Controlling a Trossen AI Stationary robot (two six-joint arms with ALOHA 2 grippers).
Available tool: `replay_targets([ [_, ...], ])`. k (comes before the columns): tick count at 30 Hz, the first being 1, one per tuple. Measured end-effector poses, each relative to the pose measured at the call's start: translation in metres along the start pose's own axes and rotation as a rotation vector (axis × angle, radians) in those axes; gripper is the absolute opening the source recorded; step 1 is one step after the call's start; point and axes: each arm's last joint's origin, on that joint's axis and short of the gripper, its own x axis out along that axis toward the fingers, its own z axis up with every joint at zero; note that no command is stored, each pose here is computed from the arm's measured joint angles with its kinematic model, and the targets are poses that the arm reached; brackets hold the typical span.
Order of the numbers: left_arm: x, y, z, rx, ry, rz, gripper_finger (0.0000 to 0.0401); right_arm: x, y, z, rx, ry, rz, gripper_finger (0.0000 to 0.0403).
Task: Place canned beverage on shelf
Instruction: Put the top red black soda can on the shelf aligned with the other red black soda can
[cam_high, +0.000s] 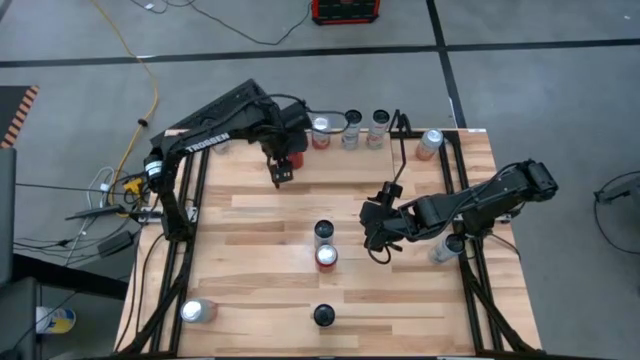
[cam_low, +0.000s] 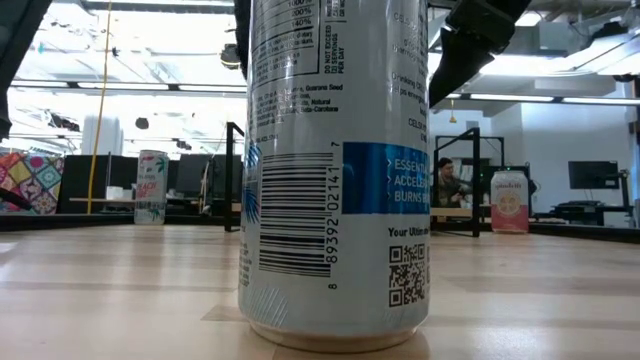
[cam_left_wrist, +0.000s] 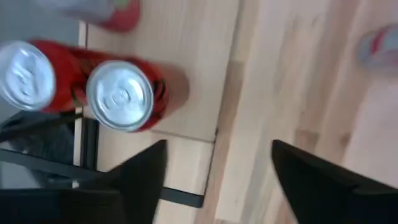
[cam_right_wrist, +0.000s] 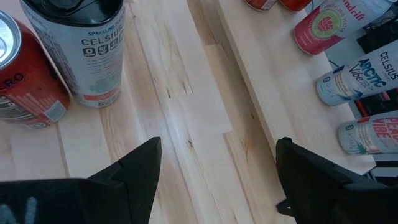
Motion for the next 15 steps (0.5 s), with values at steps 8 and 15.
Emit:
replay_targets([
  [8, 0.038, -0.003, -0.003, 0.078, 0.020, 0.005, 0.0026, 0.000, 0.000, 0.000, -0.001, 0.000, 0.000, 0.0290],
  [15, 0.048, 0.009, -0.004, 0.082, -0.009, 0.042, 0.0002, 0.000, 0.000, 0.000, -0.001, 0.000, 0.001, 0.0290],
])
